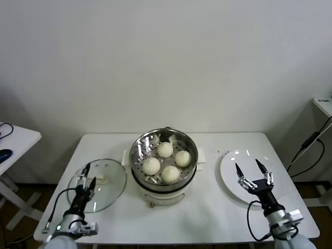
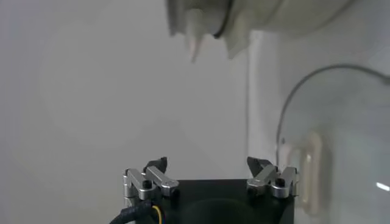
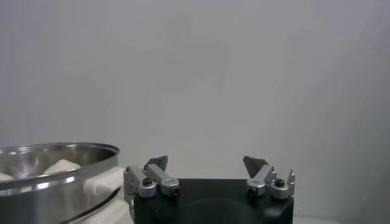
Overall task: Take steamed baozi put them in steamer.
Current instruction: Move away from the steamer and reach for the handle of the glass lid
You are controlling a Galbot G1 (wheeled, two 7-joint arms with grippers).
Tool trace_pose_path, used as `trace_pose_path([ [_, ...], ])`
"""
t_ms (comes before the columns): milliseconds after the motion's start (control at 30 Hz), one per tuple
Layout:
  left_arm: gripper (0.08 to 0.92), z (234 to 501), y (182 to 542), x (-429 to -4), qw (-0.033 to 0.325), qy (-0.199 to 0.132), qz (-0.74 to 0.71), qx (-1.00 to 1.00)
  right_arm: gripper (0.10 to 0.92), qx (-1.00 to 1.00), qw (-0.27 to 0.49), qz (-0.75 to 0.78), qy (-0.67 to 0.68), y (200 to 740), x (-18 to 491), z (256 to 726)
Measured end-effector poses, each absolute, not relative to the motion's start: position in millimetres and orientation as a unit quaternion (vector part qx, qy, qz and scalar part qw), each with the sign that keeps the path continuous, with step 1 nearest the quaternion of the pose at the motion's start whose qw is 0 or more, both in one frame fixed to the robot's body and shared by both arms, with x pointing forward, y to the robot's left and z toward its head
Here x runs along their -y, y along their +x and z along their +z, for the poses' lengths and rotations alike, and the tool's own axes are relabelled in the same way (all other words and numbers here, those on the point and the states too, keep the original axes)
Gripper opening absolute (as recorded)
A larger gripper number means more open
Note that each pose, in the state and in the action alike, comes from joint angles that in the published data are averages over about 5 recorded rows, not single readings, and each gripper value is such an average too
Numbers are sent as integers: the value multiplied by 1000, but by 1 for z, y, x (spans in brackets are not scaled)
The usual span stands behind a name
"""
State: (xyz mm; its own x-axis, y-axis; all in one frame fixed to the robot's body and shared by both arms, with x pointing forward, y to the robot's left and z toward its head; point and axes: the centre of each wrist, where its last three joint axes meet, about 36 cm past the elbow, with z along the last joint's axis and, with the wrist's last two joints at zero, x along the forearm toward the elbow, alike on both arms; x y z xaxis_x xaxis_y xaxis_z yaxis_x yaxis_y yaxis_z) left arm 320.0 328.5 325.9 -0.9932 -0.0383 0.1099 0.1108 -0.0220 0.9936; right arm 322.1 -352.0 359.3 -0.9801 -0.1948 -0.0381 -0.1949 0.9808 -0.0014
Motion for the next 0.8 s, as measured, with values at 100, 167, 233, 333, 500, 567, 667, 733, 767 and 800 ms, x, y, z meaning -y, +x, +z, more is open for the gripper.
trace_pose_path([
  [100,823,314,326,-332,59,-33,-721,690,823,-995,17,-1,-98,325,351,359],
  [167,823,307,329,-335,64,-39,-725,685,823,-995,17,-3,-99,327,350,359],
  [233,823,301,333,-337,69,-44,-728,681,823,-995,17,-5,-99,330,350,360],
  [333,823,292,340,-342,76,-50,-732,675,823,-995,18,-8,-101,335,350,363],
  [500,823,280,351,-350,87,-54,-735,671,823,-994,22,-15,-104,342,352,368],
  [567,823,277,355,-352,90,-55,-735,670,823,-994,23,-17,-105,344,353,369],
  [667,823,273,362,-354,90,-56,-736,669,823,-994,23,-21,-106,346,354,370],
  [733,823,272,367,-354,89,-55,-736,668,823,-994,24,-23,-107,347,354,370],
  [767,823,273,369,-354,88,-55,-737,668,823,-994,24,-23,-107,348,354,370],
  [800,823,273,372,-354,87,-54,-737,668,823,-994,23,-24,-107,348,354,370],
])
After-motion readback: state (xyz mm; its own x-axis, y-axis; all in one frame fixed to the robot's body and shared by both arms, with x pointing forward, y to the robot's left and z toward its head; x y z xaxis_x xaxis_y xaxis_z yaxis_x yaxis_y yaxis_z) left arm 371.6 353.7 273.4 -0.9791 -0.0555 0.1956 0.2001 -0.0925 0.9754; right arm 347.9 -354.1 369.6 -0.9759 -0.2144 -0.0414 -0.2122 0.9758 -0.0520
